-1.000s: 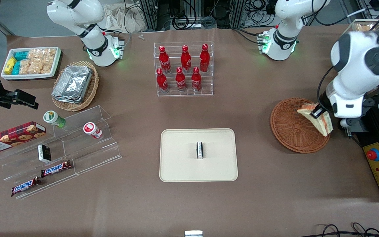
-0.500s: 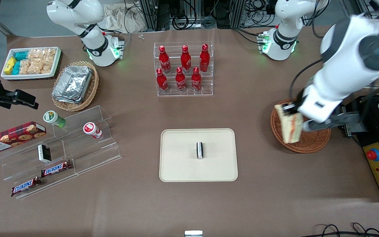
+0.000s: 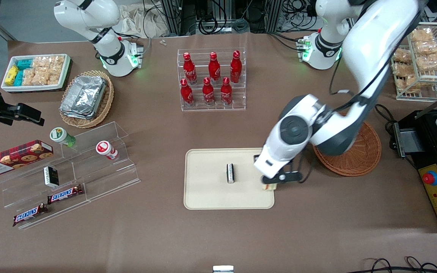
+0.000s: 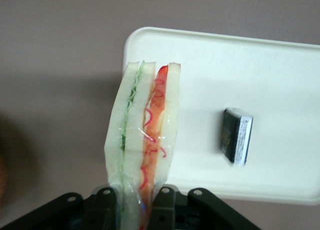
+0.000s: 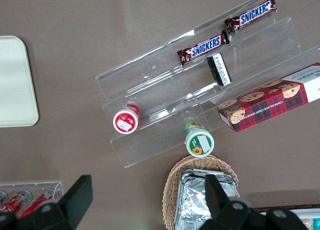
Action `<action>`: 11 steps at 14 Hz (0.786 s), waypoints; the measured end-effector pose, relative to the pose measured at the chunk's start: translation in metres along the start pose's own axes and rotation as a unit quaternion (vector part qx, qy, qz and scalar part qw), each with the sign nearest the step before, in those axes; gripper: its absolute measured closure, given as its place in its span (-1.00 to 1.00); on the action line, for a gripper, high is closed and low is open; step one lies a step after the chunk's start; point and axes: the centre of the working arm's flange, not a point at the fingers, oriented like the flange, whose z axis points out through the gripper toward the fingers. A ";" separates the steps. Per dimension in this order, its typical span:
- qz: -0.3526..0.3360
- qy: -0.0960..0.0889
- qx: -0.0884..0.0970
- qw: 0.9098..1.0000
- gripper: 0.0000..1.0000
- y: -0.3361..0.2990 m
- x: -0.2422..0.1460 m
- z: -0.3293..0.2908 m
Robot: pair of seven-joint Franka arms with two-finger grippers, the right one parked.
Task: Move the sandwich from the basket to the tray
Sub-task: 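Lift the sandwich and carry it toward the cream tray, then lower the sandwich onto the tray beside the black box and release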
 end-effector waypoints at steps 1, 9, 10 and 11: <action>-0.002 0.002 0.000 1.000 0.61 0.008 0.004 0.026; 0.015 -0.002 0.015 1.000 0.52 -0.008 0.022 0.080; 0.015 -0.002 0.015 1.000 0.30 -0.008 0.022 0.080; 0.015 -0.002 0.015 1.000 0.14 -0.008 0.022 0.080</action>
